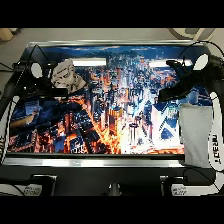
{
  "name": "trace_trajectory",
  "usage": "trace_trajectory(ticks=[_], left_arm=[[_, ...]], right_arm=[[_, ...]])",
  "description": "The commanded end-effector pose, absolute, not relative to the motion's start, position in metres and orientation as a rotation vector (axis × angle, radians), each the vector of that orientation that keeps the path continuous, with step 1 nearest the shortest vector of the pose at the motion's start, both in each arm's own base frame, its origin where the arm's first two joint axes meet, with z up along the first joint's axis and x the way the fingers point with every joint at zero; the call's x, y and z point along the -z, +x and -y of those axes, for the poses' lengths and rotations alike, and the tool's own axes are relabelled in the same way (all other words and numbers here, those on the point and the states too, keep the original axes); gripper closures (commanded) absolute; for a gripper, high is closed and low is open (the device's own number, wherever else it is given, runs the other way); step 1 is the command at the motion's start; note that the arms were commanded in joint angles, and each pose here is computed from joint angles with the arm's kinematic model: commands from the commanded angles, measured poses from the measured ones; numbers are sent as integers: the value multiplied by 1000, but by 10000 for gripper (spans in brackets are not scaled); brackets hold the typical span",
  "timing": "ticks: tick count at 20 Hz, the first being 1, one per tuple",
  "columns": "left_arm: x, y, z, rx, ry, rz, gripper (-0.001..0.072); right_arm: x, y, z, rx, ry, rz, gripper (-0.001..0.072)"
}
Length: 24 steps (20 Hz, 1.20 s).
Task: Fold the shirts.
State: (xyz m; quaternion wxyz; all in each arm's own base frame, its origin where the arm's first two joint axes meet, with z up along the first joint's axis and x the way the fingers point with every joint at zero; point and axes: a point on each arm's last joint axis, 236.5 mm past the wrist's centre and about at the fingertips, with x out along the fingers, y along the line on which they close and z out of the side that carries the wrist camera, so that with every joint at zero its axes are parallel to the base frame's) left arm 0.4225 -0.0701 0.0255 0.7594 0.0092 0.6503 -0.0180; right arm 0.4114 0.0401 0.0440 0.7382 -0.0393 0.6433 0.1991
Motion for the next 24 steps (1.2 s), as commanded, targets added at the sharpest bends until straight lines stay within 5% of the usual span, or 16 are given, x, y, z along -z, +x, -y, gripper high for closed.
trace_trajectory(ticks=[1, 8, 13, 14, 17, 22, 23, 24], left_arm=[[-25, 423, 70, 38, 20, -1417, -13], [-33, 458, 78, 54, -13, -1265, -13], [-52, 544, 57, -26, -158, -964, -4], [-44, 556, 36, -82, -208, -978, 98], [17, 562, -6, -196, -375, -1159, 46], [97, 559, 14, -110, -542, -1327, 19], [103, 558, 16, -110, -545, -1340, 96], [101, 558, 19, -102, -554, -1340, 408]], right_arm=[[-44, 411, -40, -438, -87, -1412, 42], [-46, 430, -39, -412, -91, -1336, 42], [-51, 453, -38, -384, -97, -1242, 43], [-52, 455, -38, -381, -97, -1233, 43], [-54, 461, -37, -373, -98, -1207, 42], [-56, 468, -36, -364, -100, -1179, 42], [-56, 470, -36, -368, -108, -1169, 43], [-56, 470, -37, -370, -109, -1169, 44]])
